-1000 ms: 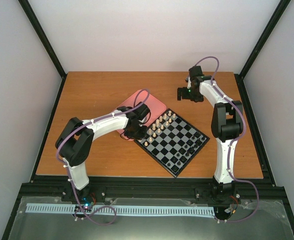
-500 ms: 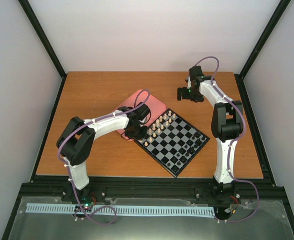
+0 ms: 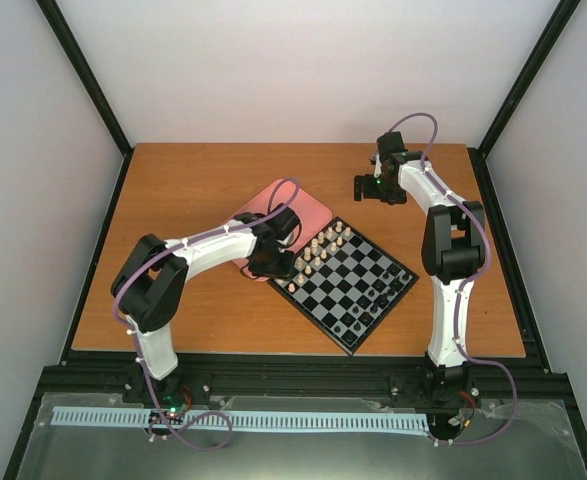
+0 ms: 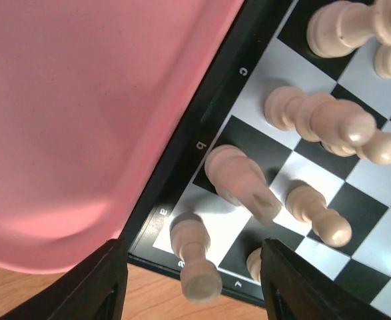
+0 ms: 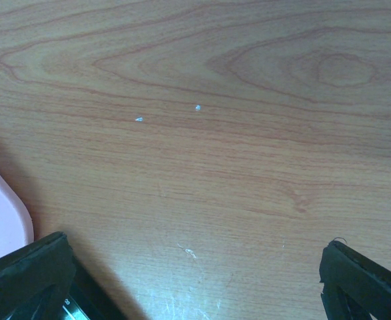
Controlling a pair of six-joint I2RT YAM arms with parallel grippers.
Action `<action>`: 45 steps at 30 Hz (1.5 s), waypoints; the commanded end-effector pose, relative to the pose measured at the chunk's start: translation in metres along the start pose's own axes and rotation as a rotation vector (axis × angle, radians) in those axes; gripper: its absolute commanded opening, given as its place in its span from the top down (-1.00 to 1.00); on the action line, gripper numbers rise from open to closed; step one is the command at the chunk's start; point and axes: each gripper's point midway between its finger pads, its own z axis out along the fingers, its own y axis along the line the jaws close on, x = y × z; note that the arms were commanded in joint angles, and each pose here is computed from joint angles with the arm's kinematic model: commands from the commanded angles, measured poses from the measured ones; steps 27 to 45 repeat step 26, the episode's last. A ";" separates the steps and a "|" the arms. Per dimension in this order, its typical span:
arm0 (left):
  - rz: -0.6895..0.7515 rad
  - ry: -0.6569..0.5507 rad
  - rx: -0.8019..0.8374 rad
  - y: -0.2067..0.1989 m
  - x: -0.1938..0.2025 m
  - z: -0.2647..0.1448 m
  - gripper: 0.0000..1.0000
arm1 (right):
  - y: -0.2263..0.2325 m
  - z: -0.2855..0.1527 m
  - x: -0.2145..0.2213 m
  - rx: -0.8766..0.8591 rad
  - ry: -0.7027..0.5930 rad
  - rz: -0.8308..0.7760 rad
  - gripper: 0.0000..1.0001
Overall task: Set up the chess pieces on the board
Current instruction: Place the chess piece on the chessboard, then reset both arms
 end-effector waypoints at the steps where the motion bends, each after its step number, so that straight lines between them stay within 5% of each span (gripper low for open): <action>1: 0.032 -0.085 0.031 -0.014 -0.016 -0.038 -0.22 | 0.000 -0.018 -0.010 -0.003 -0.046 -0.008 -1.00; 3: 0.041 -0.113 0.026 -0.014 -0.020 -0.053 -0.55 | 0.000 -0.018 -0.009 -0.003 -0.046 -0.006 -1.00; 4: 0.046 -0.130 0.022 -0.014 -0.023 -0.062 -0.92 | 0.001 -0.019 -0.010 -0.003 -0.048 -0.006 -1.00; 5: 0.050 -0.146 0.015 -0.014 -0.026 -0.071 -0.99 | 0.001 -0.020 -0.010 -0.004 -0.047 -0.004 -1.00; 12: 0.056 -0.319 -0.035 0.001 -0.056 -0.153 -1.00 | 0.009 -0.034 -0.018 -0.041 -0.082 -0.009 -1.00; 20: -0.297 -0.451 -0.032 0.138 -0.114 -0.214 -1.00 | 0.014 -0.044 -0.021 -0.055 -0.087 -0.004 -1.00; 24: -0.378 -0.494 -0.037 0.175 -0.129 -0.230 -1.00 | 0.012 -0.046 -0.017 -0.015 -0.078 -0.018 -1.00; 45: -0.382 -0.502 -0.054 0.181 -0.133 -0.235 -1.00 | 0.008 -0.049 -0.017 0.010 -0.084 -0.011 -1.00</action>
